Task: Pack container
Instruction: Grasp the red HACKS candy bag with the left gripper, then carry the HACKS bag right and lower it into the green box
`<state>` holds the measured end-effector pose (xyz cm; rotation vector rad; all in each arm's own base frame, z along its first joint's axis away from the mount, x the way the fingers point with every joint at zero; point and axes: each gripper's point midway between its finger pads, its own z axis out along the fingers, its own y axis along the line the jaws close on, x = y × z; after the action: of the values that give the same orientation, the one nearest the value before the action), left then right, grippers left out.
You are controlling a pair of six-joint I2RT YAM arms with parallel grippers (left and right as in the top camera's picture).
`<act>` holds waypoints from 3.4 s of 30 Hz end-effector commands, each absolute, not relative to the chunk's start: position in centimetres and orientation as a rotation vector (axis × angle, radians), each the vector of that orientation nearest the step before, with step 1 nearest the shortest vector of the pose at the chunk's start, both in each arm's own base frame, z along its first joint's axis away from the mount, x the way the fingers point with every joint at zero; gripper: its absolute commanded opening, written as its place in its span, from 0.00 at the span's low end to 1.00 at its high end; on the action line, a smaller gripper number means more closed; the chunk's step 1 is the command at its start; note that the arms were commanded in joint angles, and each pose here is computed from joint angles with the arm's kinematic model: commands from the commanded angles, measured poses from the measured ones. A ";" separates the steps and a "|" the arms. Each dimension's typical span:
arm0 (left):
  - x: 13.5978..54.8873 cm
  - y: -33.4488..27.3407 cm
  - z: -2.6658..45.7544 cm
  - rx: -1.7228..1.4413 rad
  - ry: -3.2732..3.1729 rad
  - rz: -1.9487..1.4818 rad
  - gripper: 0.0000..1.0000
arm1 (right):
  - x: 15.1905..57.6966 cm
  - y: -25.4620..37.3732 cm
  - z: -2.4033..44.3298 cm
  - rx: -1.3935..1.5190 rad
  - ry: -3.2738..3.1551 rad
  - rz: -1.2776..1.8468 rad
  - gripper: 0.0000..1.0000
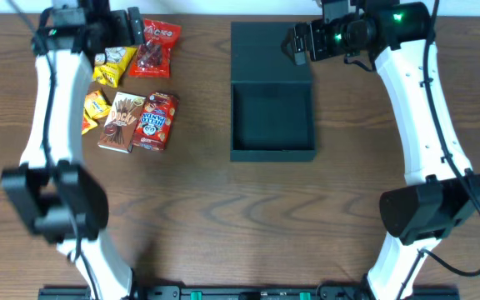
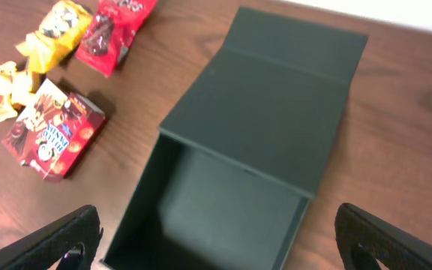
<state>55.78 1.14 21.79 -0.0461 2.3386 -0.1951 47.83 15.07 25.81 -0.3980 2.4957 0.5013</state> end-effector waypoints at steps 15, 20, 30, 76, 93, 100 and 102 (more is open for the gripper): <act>63.6 -2.4 8.9 0.182 2.414 -0.199 0.95 | 47.0 16.1 22.2 -0.439 2.604 0.520 0.99; 63.9 -3.2 5.8 0.183 2.442 -0.213 0.95 | 47.4 16.1 22.4 -0.449 2.584 0.517 0.99; 64.1 -2.9 1.0 0.079 2.497 -0.237 0.96 | 47.4 16.1 22.4 -0.449 2.583 0.517 0.99; 54.3 -18.8 15.9 -0.361 2.686 -0.307 0.06 | 52.2 -7.8 24.4 0.286 2.432 0.352 0.99; 44.4 -27.7 14.4 -0.234 2.709 0.167 0.06 | 52.9 -10.6 25.4 0.339 2.358 0.332 0.99; 43.1 -28.9 13.8 -0.102 2.759 0.172 0.06 | 51.3 -12.0 25.0 0.391 2.376 0.441 0.99; 43.0 -29.2 13.8 -0.068 2.759 0.173 0.06 | 50.7 -12.5 25.1 0.361 2.377 0.469 0.99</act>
<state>43.09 -28.98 13.68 -0.1487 2.7660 0.1507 51.27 -11.95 24.69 0.3812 2.3932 0.4074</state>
